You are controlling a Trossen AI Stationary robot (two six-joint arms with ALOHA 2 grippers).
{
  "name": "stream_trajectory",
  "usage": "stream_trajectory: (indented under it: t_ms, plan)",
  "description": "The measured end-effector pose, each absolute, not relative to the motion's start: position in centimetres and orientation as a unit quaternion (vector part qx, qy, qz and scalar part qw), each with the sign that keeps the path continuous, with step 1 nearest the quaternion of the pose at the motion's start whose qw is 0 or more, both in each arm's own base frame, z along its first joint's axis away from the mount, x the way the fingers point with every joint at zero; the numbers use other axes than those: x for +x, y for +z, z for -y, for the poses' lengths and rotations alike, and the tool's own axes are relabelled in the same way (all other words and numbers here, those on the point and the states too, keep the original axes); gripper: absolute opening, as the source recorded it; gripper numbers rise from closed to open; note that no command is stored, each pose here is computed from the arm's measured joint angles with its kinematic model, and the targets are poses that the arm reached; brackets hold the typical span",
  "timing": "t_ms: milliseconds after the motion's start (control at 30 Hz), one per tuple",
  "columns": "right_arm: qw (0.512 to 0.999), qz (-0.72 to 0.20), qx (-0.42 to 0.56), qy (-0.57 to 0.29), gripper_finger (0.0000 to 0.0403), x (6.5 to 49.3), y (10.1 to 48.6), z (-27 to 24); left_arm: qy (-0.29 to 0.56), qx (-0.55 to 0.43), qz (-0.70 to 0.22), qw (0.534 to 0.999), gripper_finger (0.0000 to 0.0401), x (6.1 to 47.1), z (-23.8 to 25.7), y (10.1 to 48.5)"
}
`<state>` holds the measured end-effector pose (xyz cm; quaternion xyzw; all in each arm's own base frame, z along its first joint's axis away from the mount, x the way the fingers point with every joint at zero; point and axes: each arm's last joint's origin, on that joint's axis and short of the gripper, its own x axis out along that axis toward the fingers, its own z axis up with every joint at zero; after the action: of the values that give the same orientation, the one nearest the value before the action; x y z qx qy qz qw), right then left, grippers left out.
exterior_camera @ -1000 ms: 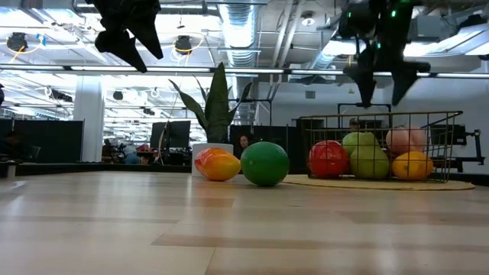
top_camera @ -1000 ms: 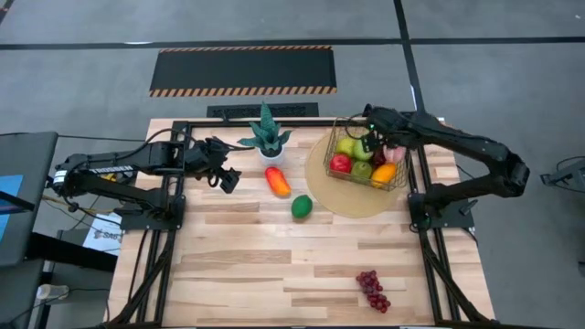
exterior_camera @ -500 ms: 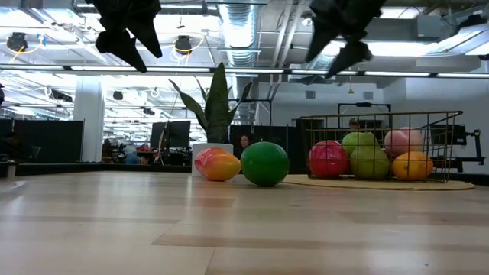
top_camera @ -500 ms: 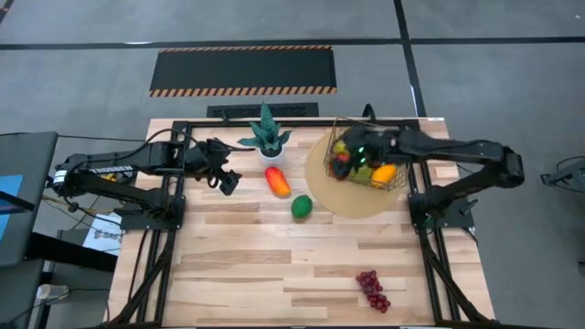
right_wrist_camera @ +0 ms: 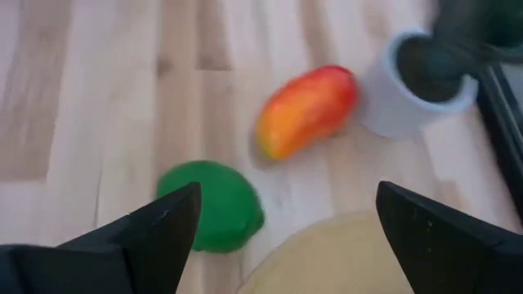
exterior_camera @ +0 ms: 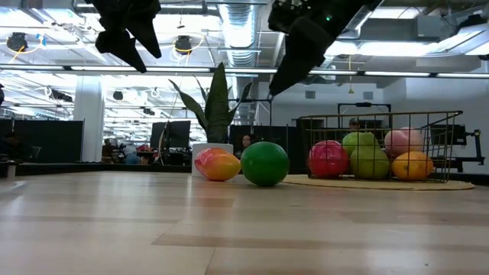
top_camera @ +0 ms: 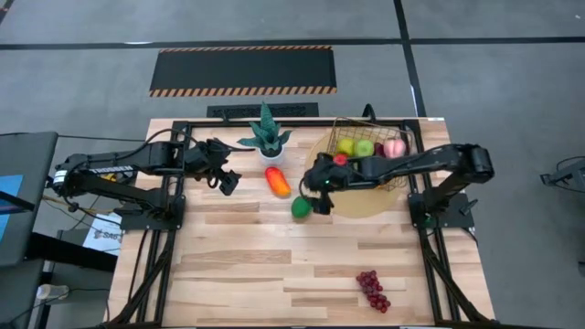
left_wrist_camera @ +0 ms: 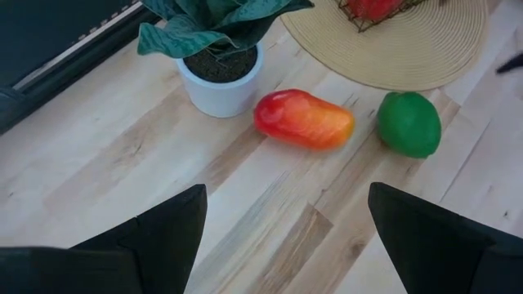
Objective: Build produce basket
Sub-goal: Put the lime into the wire basket
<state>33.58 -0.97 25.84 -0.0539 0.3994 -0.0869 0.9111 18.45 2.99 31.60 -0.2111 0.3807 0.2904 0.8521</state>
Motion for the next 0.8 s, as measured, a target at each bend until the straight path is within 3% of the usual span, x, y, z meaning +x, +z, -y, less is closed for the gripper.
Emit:
stream_trajectory:
  t_ms: [300,800]
  plan:
    - [0.912,-0.397,-0.098,0.021,0.0384,35.8,23.2,0.9,0.292,-0.21,-0.38,0.852,0.0327,18.5,-3.0,31.6]
    - [0.885,-0.432,-0.137,0.107,0.0384,39.1,19.7,0.9,0.298,-0.22,-0.376,0.849,0.0327,18.4,-3.0,31.6]
